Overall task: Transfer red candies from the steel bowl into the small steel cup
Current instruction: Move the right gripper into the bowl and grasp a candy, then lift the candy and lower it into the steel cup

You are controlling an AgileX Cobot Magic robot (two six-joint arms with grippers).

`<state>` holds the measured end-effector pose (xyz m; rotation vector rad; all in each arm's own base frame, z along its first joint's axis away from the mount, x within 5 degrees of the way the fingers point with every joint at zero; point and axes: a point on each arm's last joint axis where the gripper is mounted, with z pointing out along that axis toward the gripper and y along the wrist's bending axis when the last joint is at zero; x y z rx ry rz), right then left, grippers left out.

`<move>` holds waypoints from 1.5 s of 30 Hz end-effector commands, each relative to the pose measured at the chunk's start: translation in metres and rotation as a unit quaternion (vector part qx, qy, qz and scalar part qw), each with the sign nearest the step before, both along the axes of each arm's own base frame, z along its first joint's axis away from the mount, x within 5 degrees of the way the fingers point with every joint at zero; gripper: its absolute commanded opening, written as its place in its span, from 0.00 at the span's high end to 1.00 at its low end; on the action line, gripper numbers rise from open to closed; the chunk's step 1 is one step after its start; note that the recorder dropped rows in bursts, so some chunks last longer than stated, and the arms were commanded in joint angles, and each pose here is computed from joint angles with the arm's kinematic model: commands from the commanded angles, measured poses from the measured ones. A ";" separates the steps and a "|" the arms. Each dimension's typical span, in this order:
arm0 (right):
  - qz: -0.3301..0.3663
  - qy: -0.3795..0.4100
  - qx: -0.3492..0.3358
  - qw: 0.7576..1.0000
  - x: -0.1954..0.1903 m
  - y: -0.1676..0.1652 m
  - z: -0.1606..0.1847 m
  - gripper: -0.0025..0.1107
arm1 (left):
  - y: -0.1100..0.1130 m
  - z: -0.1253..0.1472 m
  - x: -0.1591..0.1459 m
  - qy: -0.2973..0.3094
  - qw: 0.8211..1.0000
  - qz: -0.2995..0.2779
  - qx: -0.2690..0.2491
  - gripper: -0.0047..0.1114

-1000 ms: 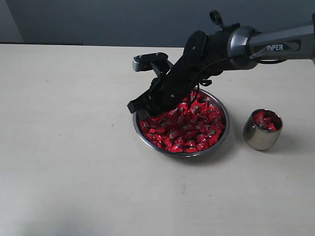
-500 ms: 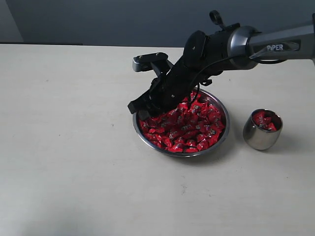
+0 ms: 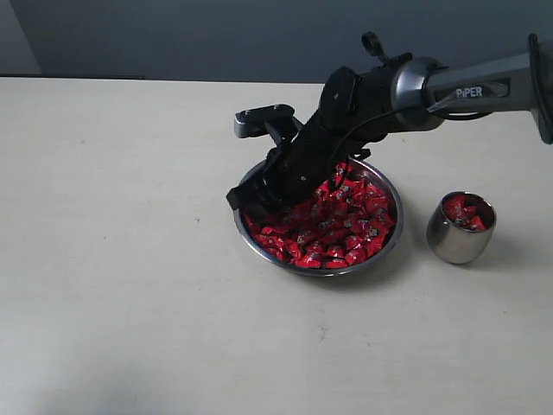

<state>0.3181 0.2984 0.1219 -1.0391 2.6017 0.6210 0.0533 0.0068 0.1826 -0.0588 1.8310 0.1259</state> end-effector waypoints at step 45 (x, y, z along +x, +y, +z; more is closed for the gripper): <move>-0.322 -0.078 -0.116 0.936 -0.045 -0.219 0.086 0.98 | 0.000 0.000 0.000 -0.006 1.000 -0.002 0.001 0.96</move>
